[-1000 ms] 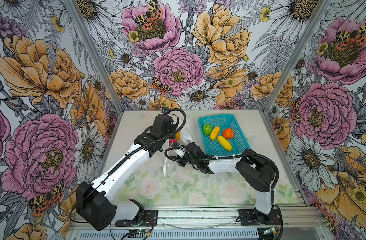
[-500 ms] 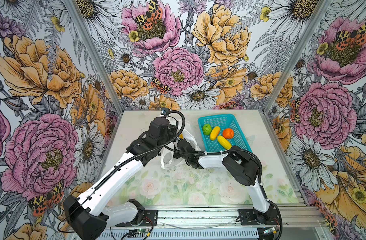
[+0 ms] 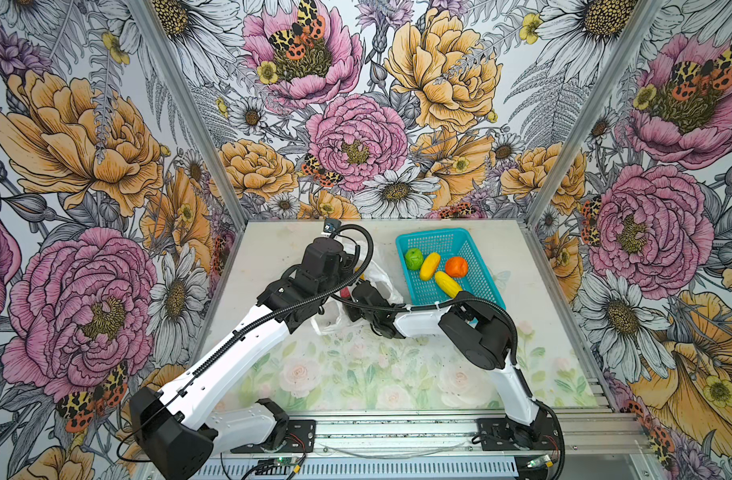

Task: Untie the knot of the plastic bag and take out the fruit
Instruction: 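Close the right gripper on the pink fruit inside the bag, then lift the pink fruit out of the bag toward the teal basket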

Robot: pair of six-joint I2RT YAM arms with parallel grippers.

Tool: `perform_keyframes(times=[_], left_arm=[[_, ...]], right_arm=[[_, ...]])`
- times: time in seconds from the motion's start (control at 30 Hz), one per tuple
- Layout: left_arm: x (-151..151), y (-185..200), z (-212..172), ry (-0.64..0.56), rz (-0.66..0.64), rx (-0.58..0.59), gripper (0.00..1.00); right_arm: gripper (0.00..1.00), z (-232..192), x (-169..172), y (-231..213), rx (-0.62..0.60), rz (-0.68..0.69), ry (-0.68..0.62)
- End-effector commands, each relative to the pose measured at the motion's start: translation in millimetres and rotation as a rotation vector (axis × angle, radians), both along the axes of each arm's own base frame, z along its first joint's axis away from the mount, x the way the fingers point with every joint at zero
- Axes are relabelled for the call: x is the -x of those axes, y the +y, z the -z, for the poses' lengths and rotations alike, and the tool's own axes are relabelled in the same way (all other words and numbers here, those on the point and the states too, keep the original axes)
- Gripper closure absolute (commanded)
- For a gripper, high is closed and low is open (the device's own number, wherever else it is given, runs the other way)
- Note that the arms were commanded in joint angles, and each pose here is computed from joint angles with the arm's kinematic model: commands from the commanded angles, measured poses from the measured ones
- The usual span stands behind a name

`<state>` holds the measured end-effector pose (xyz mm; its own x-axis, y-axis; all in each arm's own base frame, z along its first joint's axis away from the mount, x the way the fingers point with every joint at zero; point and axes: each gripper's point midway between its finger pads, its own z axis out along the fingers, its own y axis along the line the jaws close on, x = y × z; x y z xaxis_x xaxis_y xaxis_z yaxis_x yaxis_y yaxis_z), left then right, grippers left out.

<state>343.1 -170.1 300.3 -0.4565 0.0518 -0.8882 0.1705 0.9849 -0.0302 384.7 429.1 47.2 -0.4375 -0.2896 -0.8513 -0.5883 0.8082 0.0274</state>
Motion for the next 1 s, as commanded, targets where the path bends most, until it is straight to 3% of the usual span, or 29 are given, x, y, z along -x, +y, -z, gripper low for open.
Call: perform_keyframes(times=[0.0,0.2,0.5,0.83,0.97], left_arm=[[-9.2,10.2,-3.9,-0.009,-0.058,-0.039,1.0],[-15.3,17.0,4.8,0.01,-0.089,-0.047,1.0],[-15.9,27.2,0.6,0.007,-0.117,-0.042,1.0],[-20.6,39.3,10.9,0.031,-0.158,-0.03,1.0],[-18.1,39.1,4.4,0.018,-0.15,-0.027,1.0]], right_arm=[[0.64,-49.0,8.4,4.2,-0.08,-0.051,-0.077],[0.71,-82.7,30.9,-6.7,-0.135,-0.108,-0.128],[0.72,-139.9,85.7,-12.7,-0.196,-0.28,-0.284],[0.76,-204.5,151.8,-66.3,-0.358,-0.405,-0.472],[0.77,-223.8,159.7,-88.0,-0.374,-0.375,-0.545]])
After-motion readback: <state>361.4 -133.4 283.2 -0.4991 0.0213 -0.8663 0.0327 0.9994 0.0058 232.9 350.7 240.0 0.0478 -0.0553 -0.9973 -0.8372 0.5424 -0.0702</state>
